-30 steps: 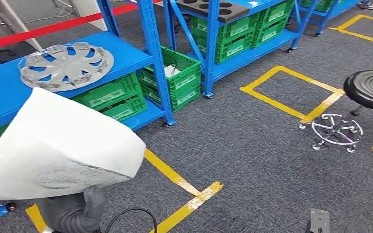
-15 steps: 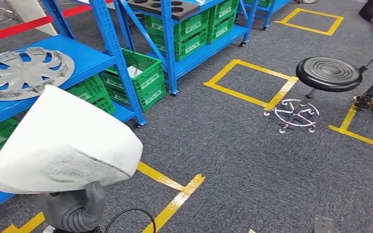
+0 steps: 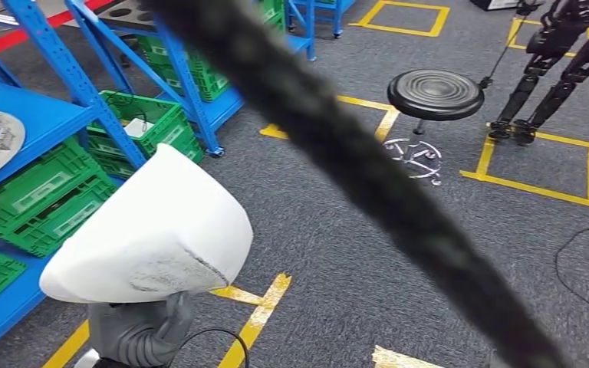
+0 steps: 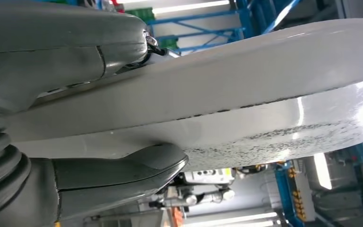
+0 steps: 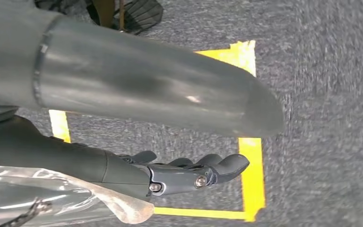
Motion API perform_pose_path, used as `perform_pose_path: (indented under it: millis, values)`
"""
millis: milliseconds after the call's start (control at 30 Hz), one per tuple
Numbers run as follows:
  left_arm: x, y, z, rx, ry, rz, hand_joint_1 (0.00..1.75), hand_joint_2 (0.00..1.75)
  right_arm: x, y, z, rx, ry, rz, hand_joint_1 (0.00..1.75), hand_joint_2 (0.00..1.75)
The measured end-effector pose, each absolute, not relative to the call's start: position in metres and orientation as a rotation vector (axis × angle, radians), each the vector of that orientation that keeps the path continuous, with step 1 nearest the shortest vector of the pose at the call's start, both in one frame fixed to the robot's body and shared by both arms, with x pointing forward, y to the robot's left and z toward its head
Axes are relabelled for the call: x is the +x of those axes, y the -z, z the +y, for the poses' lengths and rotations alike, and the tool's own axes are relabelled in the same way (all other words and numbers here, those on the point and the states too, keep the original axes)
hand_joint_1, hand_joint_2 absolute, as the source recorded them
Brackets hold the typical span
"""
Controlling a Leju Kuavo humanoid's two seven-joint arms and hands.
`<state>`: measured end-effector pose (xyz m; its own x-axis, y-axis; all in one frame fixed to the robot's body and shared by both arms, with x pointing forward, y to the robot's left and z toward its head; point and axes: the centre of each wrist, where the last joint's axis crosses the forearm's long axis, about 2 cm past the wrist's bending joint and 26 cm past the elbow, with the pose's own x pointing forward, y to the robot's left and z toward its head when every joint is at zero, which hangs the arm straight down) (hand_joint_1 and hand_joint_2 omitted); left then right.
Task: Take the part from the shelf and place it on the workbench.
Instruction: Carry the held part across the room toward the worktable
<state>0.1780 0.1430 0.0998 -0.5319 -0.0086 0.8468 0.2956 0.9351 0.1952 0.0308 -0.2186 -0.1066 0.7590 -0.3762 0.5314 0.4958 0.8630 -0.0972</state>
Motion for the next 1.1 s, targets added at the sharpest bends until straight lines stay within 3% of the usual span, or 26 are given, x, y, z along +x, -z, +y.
perform_pose_path:
  millis: [1100]
  values:
    - [0.141, -0.098, 0.169, 0.111, 0.223, -2.054, 1.75, 1.75, 0.032, 0.109, -0.238, -0.247, 0.314, -0.511, 0.00, 0.00]
